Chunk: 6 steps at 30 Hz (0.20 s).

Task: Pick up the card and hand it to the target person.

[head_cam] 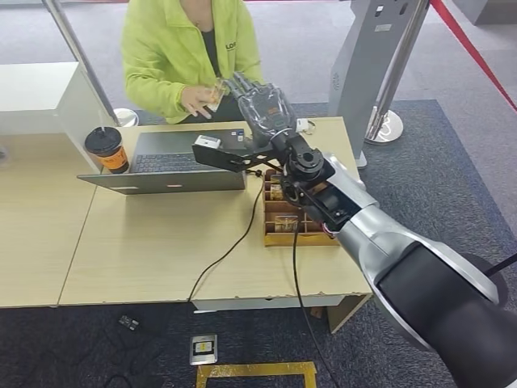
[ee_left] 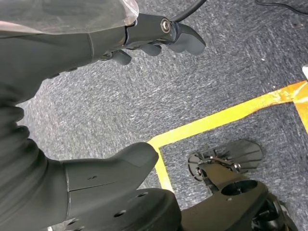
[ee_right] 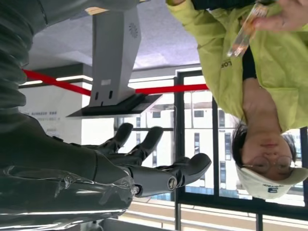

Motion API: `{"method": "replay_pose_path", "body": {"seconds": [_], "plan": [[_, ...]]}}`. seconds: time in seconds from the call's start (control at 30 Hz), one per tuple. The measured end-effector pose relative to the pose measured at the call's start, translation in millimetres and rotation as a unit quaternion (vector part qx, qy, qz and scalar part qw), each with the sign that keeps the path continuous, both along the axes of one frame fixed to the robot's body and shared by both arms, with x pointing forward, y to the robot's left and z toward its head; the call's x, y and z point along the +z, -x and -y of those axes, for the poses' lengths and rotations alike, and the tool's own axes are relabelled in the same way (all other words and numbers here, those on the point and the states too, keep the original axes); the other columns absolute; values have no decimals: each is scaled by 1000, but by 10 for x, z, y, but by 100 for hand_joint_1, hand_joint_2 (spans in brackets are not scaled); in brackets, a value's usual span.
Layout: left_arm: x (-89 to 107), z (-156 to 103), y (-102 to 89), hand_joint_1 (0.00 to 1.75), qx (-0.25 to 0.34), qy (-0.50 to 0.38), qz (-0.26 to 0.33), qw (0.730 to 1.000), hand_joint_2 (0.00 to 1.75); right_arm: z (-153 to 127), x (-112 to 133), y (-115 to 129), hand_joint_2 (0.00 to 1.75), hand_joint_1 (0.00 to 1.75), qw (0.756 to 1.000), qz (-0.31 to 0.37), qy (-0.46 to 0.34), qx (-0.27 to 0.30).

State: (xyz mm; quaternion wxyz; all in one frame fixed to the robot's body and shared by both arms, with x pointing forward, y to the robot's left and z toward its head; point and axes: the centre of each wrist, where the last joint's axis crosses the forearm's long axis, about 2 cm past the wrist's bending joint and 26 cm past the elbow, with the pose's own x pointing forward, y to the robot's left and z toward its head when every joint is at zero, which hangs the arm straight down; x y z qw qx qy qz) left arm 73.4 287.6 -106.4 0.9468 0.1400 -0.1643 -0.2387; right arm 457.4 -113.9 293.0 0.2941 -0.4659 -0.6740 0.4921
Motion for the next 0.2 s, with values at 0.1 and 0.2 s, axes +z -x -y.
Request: {"method": "replay_pose_path", "body": {"seconds": [0.1, 0.2], "plan": [[-4, -11, 24, 0, 3, -1, -3, 1000, 175, 157, -142, 60, 175, 0, 1000, -9, -13, -9], [-7, -25, 43, 0, 3, -1, -5, 1000, 175, 343, -306, 146, 175, 0, 999, -20, -23, -26]]}}
